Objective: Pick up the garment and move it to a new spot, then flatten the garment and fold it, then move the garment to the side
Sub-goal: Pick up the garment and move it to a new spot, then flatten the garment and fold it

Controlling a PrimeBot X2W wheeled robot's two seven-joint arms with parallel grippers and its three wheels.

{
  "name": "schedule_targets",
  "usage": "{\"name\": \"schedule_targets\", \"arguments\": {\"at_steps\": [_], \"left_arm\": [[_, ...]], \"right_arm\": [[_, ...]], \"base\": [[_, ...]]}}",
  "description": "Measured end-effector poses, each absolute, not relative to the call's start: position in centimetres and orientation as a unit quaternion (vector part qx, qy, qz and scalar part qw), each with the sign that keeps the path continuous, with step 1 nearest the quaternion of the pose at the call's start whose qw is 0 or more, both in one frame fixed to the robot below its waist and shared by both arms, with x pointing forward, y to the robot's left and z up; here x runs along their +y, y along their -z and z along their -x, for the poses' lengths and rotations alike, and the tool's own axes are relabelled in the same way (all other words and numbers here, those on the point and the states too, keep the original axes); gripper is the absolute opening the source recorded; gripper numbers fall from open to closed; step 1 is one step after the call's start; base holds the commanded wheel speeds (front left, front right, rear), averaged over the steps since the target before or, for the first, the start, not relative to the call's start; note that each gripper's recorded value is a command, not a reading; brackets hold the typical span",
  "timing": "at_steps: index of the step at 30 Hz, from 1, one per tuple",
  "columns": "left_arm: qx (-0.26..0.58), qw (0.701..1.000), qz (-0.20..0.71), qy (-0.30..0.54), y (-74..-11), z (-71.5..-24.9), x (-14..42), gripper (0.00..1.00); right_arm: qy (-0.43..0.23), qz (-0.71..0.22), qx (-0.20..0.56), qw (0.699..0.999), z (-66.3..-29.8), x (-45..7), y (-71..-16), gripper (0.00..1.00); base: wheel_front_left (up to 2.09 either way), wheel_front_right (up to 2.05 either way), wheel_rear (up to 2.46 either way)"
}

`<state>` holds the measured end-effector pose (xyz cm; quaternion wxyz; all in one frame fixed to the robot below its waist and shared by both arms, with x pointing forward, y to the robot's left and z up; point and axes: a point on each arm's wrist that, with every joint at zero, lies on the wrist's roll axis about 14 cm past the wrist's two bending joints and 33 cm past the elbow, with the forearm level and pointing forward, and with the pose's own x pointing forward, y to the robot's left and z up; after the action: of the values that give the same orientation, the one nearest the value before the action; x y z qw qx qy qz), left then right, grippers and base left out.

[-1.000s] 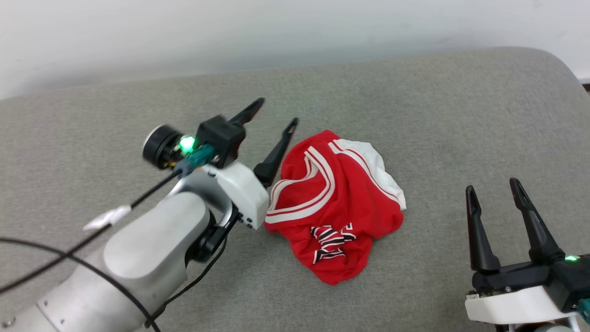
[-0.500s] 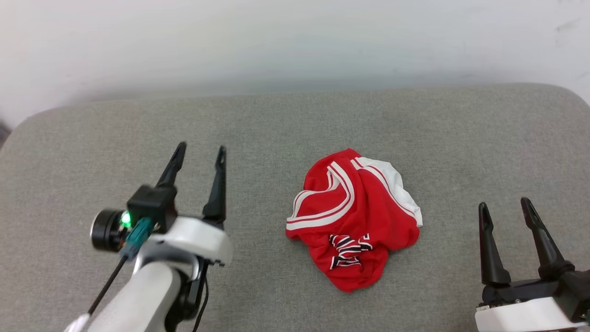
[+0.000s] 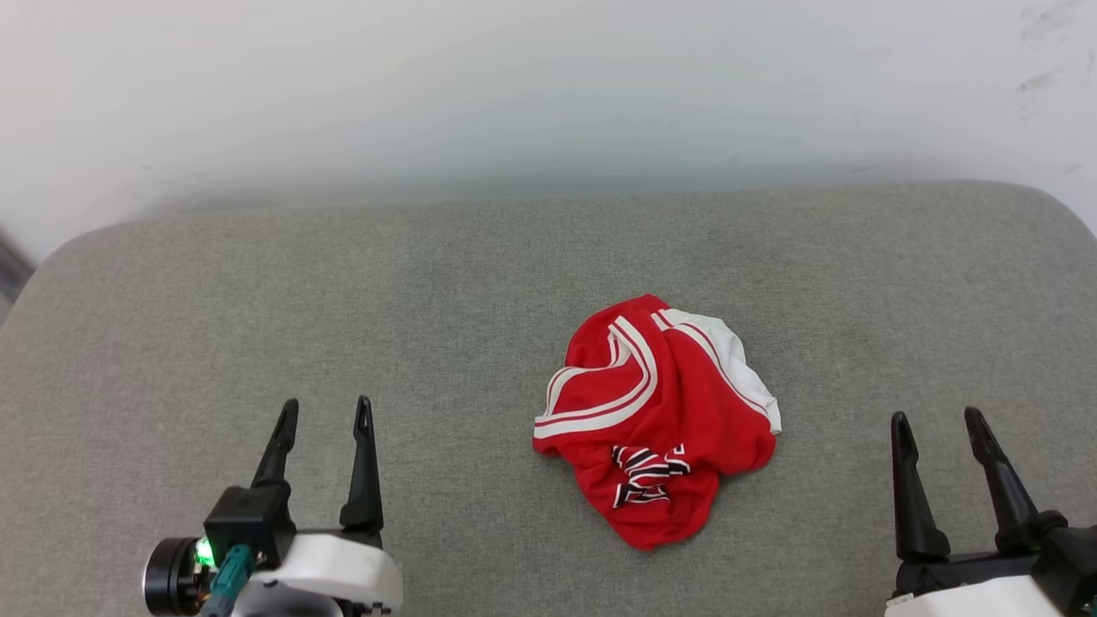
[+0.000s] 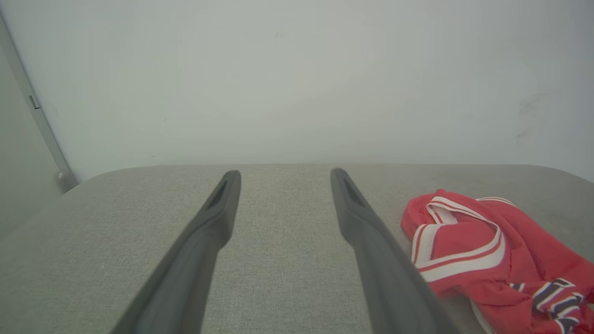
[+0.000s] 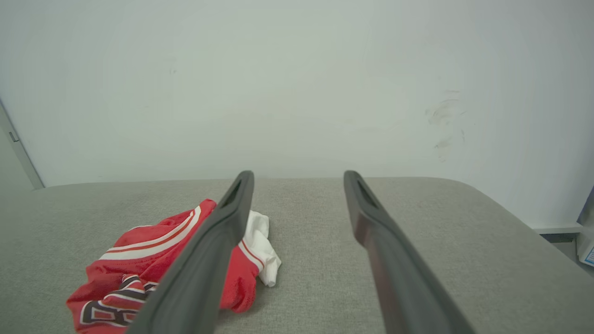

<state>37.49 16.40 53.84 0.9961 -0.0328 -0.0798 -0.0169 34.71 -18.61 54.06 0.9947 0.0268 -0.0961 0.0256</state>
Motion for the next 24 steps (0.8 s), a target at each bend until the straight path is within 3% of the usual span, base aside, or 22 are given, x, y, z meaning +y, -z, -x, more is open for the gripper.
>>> {"name": "schedule_targets", "arguments": {"at_steps": [24], "left_arm": [[-0.068, 0.997, 0.031, 0.006, -52.3, -35.8, 17.6, 1.00]], "right_arm": [[-0.025, -0.053, -0.085, 0.995, -34.0, -18.4, -53.3, 1.00]], "base": [[0.00, 0.00, 0.00]]}}
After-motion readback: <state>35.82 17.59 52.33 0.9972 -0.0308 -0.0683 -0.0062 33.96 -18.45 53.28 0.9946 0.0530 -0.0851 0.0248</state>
